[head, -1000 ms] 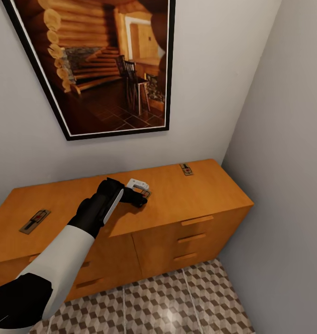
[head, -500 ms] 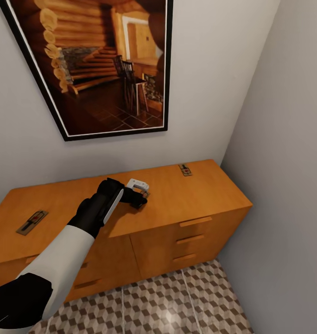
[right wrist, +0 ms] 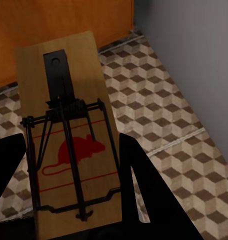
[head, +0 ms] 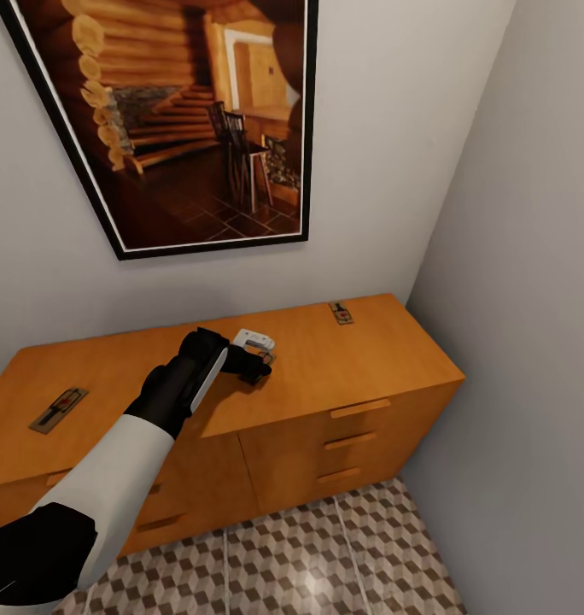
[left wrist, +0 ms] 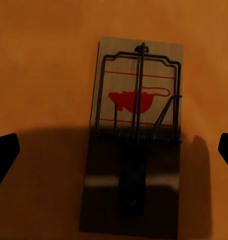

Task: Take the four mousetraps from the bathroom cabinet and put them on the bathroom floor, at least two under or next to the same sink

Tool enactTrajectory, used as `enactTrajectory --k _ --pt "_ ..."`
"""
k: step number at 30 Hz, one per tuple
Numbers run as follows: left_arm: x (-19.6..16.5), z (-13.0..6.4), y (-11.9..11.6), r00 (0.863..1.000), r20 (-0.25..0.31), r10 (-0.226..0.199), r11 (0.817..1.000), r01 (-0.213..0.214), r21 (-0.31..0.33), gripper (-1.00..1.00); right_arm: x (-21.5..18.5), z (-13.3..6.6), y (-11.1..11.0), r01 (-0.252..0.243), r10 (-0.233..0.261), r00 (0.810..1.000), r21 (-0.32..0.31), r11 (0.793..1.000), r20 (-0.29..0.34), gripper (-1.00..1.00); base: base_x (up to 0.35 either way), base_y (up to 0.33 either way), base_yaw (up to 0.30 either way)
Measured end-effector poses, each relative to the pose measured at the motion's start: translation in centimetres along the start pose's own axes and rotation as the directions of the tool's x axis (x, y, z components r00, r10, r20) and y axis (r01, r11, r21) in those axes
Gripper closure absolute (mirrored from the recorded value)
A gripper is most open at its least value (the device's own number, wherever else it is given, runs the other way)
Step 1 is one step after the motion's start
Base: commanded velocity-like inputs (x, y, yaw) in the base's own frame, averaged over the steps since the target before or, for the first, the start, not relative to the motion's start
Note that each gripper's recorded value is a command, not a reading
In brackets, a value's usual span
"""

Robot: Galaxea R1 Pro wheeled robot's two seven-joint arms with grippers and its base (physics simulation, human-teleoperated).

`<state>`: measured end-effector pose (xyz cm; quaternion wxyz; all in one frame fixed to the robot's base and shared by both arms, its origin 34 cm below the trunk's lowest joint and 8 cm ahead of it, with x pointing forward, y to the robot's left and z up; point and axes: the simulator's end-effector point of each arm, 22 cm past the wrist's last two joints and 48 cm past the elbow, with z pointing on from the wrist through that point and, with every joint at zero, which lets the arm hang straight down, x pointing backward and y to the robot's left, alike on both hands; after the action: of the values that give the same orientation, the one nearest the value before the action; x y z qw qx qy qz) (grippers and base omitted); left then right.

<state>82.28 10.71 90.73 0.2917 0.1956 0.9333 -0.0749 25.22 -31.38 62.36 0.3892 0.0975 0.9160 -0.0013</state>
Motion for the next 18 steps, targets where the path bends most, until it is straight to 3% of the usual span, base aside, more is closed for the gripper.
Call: enactTrajectory --k 18 --pt "0.66 0.61 0.05 1.0 -0.016 -0.004 1.0 0.004 0.002 -1.0 0.24 -0.11 0.0 0.0 0.0 1.0 0.001 1.0 -0.008 1.0 0.0 0.0 0.0"
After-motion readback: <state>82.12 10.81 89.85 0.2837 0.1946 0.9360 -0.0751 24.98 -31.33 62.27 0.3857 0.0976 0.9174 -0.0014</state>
